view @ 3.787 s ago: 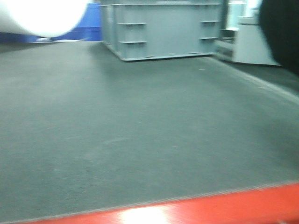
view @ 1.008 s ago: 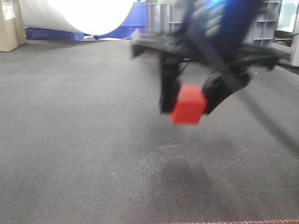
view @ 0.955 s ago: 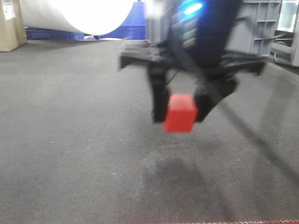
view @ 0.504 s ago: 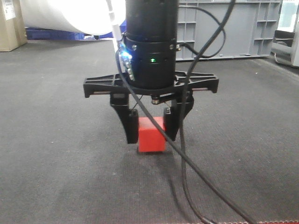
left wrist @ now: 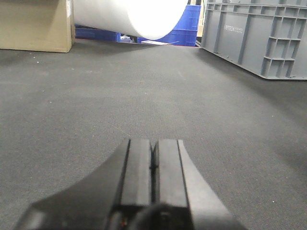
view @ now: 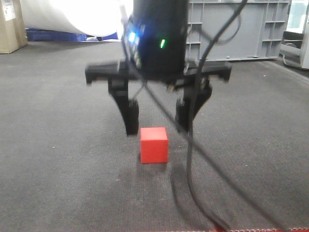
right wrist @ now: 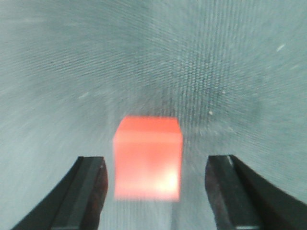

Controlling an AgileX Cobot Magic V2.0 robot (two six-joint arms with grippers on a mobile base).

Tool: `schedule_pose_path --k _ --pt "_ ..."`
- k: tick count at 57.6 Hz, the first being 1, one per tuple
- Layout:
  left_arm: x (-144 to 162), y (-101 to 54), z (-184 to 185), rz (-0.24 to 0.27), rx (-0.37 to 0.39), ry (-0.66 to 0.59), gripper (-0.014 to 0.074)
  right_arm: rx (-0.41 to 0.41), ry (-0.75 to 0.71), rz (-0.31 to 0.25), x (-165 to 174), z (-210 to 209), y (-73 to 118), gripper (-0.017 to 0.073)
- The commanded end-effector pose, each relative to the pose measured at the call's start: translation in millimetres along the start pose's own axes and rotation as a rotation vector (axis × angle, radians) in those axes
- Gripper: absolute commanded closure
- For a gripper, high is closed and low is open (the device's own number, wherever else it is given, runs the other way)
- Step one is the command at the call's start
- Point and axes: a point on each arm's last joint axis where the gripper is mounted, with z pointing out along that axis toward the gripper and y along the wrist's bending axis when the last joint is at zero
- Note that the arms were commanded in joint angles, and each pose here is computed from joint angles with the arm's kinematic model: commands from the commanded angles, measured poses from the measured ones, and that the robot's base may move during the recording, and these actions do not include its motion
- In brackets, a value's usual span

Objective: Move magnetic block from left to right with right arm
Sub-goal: 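Open the right gripper and raise it away from the cube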

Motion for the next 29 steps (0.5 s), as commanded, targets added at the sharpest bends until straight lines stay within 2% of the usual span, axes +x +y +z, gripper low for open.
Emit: schedule_pose_path --k 1,7,12,16,24,29 --pt "-4.9 0.3 -0.8 -0.01 -0.003 -0.081 0.072 -0.079 -0.107 -0.081 2.1 -41.0 -5.2 0.002" --pt "-4.9 0.3 -0.8 -0.01 -0.003 -0.081 0.072 -0.115 -0.144 -0.142 11.0 -48.3 -19.7 0.0024" --pt "-4.9 0.3 -0.8 -0.01 -0.003 -0.081 0.072 -0.156 -0.187 -0.175 18.8 -53.0 -37.4 0.0074" --pt "-4.9 0.3 -0.8 -0.01 -0.003 -0.081 0.072 -0.184 -0.227 -0.189 23.6 -57.2 -52.6 0.016" --pt "-4.9 0.3 -0.8 -0.01 -0.003 -0.081 0.072 -0.211 -0.31 -0.213 31.6 -62.9 -88.9 0.0423" --pt "-4.9 0.3 -0.8 -0.01 -0.003 -0.081 0.072 -0.192 -0.353 -0.204 34.9 -59.5 -115.8 0.0508"
